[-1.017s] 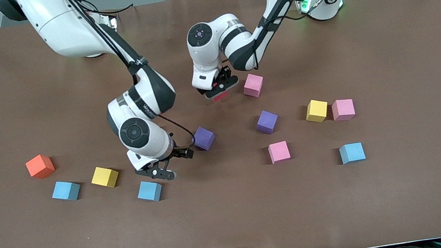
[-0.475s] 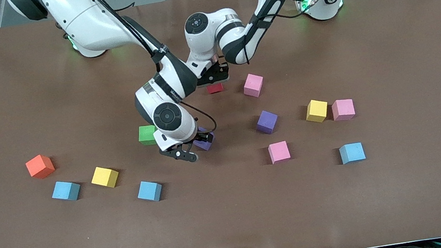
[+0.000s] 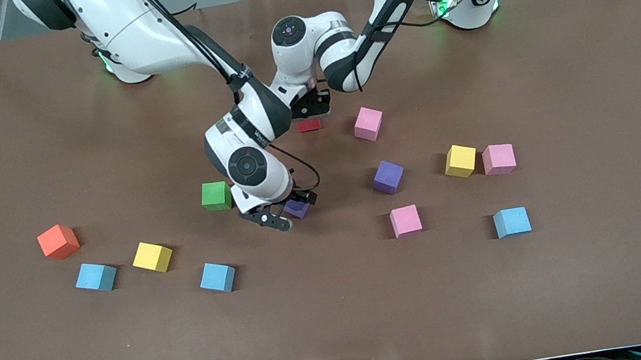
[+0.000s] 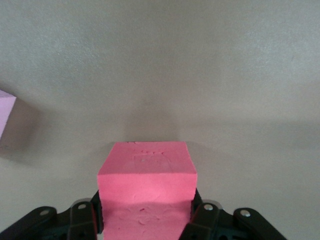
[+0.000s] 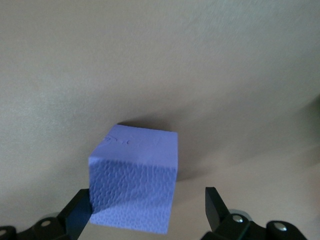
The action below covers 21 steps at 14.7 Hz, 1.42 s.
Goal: Arrange 11 blocks into digit 3
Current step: 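Set the red cube down mid-table and open the left gripper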
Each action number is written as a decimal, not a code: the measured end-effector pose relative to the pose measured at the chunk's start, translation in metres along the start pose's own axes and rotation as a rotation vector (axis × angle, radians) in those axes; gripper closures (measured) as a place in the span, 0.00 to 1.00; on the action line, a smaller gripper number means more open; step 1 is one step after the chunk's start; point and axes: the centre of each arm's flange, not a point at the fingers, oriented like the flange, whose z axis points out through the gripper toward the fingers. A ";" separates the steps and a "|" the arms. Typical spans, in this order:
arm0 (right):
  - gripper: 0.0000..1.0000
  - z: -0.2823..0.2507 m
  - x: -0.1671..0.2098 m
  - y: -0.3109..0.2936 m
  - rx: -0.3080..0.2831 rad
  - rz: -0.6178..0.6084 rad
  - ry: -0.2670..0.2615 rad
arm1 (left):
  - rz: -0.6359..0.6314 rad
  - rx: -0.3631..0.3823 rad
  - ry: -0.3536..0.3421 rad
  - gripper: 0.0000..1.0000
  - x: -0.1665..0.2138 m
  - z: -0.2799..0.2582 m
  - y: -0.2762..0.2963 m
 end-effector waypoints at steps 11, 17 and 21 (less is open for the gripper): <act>0.00 0.012 0.002 0.002 -0.003 0.056 0.007 | -0.002 -0.017 -0.001 0.21 -0.001 0.003 -0.002; 0.07 0.016 0.004 0.003 0.000 0.058 0.010 | -0.016 -0.019 0.001 0.00 0.006 0.001 -0.006; 0.29 0.018 0.006 0.001 0.019 0.061 0.023 | -0.035 -0.018 0.022 0.00 0.018 -0.016 -0.014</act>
